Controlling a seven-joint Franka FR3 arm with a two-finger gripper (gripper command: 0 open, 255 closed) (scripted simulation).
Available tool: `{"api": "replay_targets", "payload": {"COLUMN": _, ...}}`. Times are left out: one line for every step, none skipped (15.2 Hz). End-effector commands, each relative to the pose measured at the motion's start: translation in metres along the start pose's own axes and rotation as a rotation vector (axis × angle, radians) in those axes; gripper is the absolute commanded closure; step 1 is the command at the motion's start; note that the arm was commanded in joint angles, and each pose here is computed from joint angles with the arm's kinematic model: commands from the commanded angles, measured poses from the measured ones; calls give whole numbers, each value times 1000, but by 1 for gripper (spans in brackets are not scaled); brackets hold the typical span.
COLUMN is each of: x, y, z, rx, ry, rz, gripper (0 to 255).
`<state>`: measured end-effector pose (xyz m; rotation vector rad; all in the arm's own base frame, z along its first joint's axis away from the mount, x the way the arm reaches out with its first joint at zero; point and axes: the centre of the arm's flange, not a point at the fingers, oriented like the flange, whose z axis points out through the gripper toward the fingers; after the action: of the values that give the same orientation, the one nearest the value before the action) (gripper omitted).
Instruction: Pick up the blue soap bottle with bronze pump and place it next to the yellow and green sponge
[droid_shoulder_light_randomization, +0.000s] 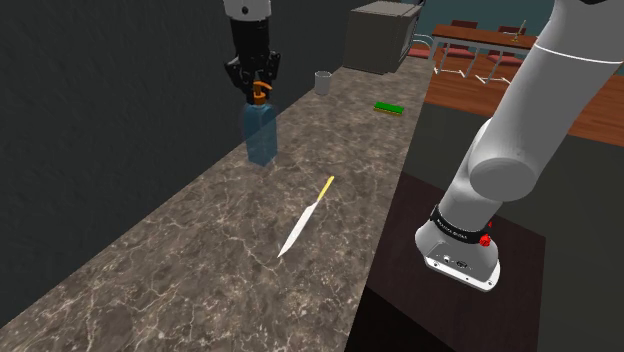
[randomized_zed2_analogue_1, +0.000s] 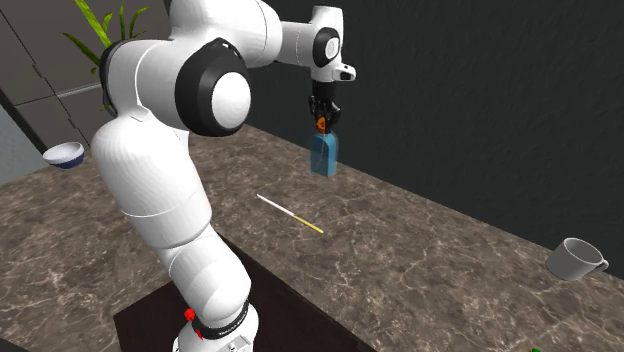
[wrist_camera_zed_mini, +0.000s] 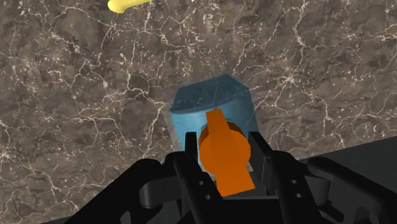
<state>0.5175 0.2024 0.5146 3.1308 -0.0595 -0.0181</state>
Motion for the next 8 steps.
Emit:
{"api": "replay_targets", "payload": {"x": -1, "y": -1, "z": -11, "rx": 0, "ry": 0, "rz": 0, "gripper": 255}}
{"api": "replay_targets", "payload": {"x": -1, "y": -1, "z": -16, "rx": 0, "ry": 0, "rz": 0, "gripper": 255}}
{"api": "replay_targets", "payload": {"x": -1, "y": -1, "z": -21, "rx": 0, "ry": 0, "rz": 0, "gripper": 255}}
{"api": "replay_targets", "payload": {"x": -1, "y": -1, "z": -27, "rx": 0, "ry": 0, "rz": 0, "gripper": 255}}
{"api": "replay_targets", "payload": {"x": -1, "y": -1, "z": -32, "rx": 0, "ry": 0, "rz": 0, "gripper": 255}}
{"api": "replay_targets", "payload": {"x": -1, "y": 0, "z": -37, "rx": 0, "ry": 0, "rz": 0, "gripper": 255}}
{"api": "replay_targets", "payload": {"x": -1, "y": 0, "z": -42, "rx": 0, "ry": 0, "rz": 0, "gripper": 255}}
{"api": "replay_targets", "payload": {"x": -1, "y": 0, "z": -48, "rx": 0, "ry": 0, "rz": 0, "gripper": 255}}
